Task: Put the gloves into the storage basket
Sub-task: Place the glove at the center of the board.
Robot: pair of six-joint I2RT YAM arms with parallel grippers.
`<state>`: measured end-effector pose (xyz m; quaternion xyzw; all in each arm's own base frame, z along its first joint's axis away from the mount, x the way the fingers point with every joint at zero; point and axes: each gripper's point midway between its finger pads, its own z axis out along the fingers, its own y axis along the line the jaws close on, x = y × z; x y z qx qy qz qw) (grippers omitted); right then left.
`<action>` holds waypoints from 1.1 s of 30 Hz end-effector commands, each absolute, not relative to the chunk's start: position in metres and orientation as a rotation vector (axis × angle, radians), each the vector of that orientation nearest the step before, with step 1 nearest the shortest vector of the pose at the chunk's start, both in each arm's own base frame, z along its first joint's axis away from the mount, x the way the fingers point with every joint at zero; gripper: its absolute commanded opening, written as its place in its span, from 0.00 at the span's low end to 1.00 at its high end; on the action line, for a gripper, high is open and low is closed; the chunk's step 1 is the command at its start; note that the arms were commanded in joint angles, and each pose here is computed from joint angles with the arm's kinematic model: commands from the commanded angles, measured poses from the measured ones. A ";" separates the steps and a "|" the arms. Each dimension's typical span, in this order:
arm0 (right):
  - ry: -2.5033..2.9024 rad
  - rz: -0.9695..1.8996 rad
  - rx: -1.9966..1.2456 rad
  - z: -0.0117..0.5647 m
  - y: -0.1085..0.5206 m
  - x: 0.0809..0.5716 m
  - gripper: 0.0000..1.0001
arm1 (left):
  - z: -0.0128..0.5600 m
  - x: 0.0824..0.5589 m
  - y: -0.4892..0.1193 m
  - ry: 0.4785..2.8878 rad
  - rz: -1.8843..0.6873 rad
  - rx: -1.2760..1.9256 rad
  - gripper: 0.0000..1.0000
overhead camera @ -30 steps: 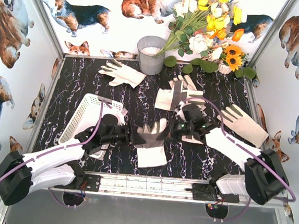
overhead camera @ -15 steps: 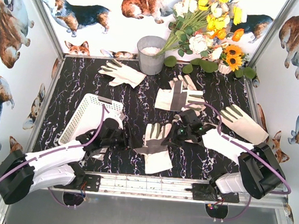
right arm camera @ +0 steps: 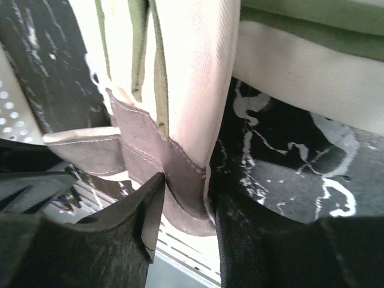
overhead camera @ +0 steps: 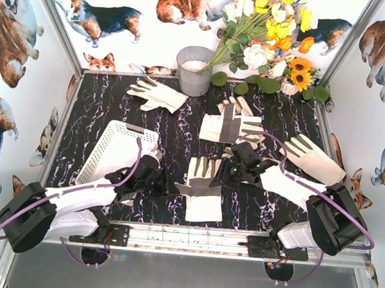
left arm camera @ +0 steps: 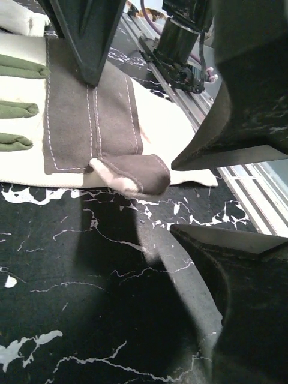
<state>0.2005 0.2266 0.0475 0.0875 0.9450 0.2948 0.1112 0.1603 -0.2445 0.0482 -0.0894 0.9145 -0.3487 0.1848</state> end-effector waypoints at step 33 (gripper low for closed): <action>2.875 0.772 0.118 0.021 0.218 0.182 0.20 | 0.016 0.161 -0.235 2.572 -0.910 -0.295 0.00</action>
